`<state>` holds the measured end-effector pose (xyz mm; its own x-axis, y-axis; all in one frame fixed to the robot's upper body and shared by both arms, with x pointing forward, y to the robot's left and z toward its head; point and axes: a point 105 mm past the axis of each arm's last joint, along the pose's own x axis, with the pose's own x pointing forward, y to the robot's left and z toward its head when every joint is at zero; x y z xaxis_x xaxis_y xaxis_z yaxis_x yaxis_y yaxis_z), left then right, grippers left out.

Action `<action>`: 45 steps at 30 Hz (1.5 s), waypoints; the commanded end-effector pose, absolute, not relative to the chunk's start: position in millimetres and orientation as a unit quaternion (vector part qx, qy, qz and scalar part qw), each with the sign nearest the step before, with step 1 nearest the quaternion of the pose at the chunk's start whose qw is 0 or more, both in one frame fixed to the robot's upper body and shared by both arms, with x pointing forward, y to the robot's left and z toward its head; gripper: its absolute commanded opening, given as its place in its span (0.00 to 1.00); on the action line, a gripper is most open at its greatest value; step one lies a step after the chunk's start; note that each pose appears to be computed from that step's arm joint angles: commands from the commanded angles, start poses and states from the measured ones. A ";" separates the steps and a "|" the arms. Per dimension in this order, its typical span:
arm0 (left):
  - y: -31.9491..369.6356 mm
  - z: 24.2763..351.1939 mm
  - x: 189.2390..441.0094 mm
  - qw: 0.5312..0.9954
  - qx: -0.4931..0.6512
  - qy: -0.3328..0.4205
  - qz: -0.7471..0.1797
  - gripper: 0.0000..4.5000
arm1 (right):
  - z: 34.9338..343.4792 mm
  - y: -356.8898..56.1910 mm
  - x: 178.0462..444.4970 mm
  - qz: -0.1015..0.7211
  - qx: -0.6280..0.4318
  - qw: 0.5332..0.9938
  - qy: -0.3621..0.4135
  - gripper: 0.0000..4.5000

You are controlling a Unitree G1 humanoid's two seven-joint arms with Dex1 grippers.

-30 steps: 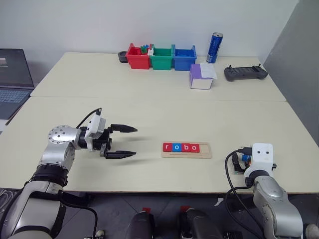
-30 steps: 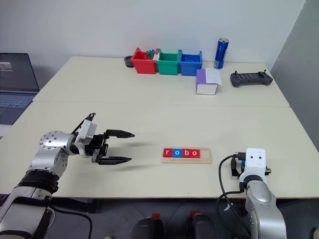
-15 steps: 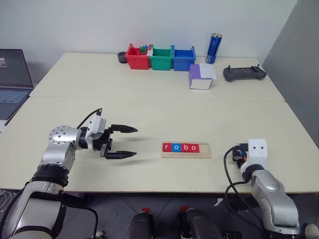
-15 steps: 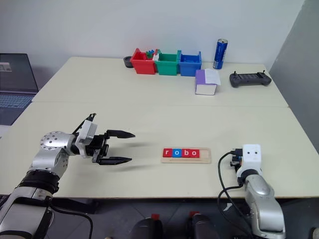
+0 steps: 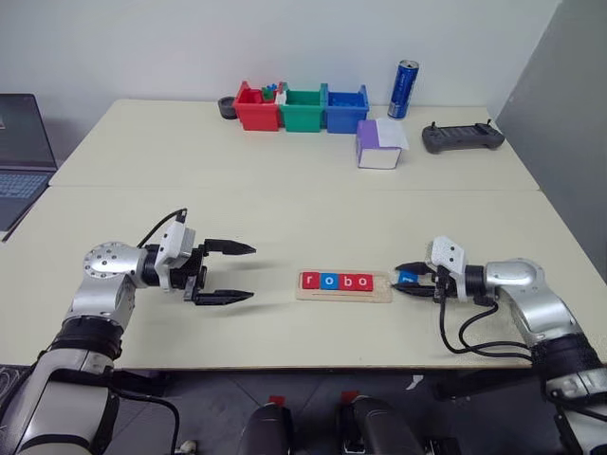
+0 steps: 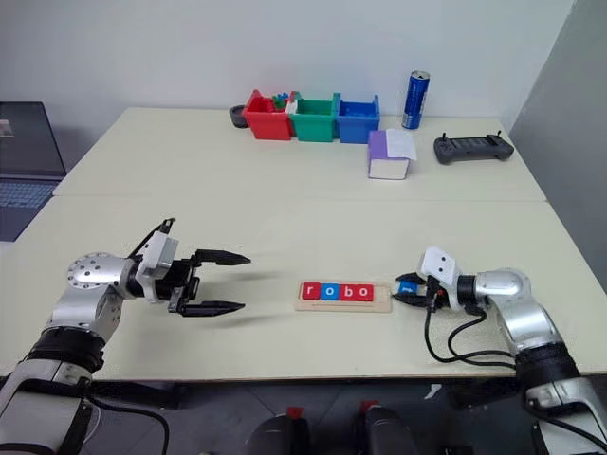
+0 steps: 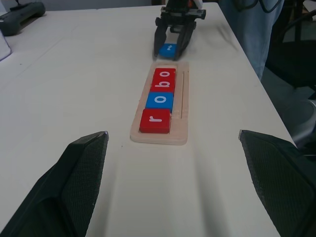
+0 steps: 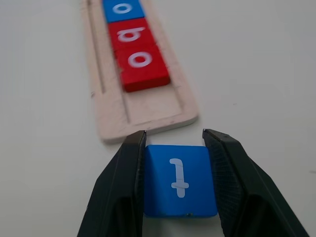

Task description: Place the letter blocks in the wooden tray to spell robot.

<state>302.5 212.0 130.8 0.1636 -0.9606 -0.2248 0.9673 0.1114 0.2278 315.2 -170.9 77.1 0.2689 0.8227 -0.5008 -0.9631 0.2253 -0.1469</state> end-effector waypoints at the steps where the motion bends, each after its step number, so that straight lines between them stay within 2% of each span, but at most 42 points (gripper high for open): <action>1: 220.2 141.6 299.9 0.749 0.178 -0.007 -0.638 1.00 | 85.1 -182.9 312.6 0.608 -0.227 0.743 0.162 0.32; 6: 224.3 138.9 296.2 0.752 0.178 -0.004 -0.634 1.00 | 82.0 -192.1 317.7 0.608 -0.247 0.735 0.169 0.32; 9: 225.0 138.8 296.6 0.754 0.178 -0.004 -0.632 1.00 | 84.9 -190.4 329.4 0.588 -0.259 0.750 0.160 0.32; 13: 225.5 138.8 297.6 0.755 0.178 -0.004 -0.631 1.00 | 83.9 -195.0 326.4 0.598 -0.229 0.743 0.196 0.62; 18: 225.6 137.5 298.6 0.756 0.178 -0.002 -0.630 1.00 | 93.7 -200.8 327.3 0.581 -0.248 0.755 0.175 1.00; 22: 224.2 137.2 300.8 0.755 0.179 -0.003 -0.631 1.00 | 119.2 -199.9 327.2 0.543 -0.238 0.793 0.136 1.00; 26: 223.3 136.2 301.3 0.755 0.178 -0.003 -0.631 1.00 | 136.5 -188.4 312.2 0.489 -0.196 0.845 0.094 1.00; 31: 224.1 133.6 301.0 0.755 0.176 0.001 -0.631 1.00 | 133.5 -183.6 287.3 0.349 -0.121 0.928 0.059 1.00; 34: 222.7 131.7 302.4 0.755 0.174 0.002 -0.632 1.00 | 128.4 -178.0 277.9 0.262 -0.098 0.959 0.051 1.00; 38: 218.2 131.7 305.4 0.751 0.175 0.000 -0.636 1.00 | 129.0 -179.2 277.4 0.156 -0.089 0.983 0.029 1.00; 41: 214.6 131.5 307.3 0.747 0.176 -0.001 -0.641 1.00 | 116.7 -182.8 276.0 0.091 -0.084 0.991 0.050 1.00; 45: 212.4 132.1 309.2 0.745 0.177 -0.002 -0.643 1.00 | 103.6 -174.2 271.2 0.085 -0.081 0.990 0.072 1.00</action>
<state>308.0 214.9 126.1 0.1863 -0.9562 -0.2257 0.9617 0.1305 0.2409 271.4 -176.4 90.5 0.9638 0.1664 -0.2083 -0.1951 0.9727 -0.1255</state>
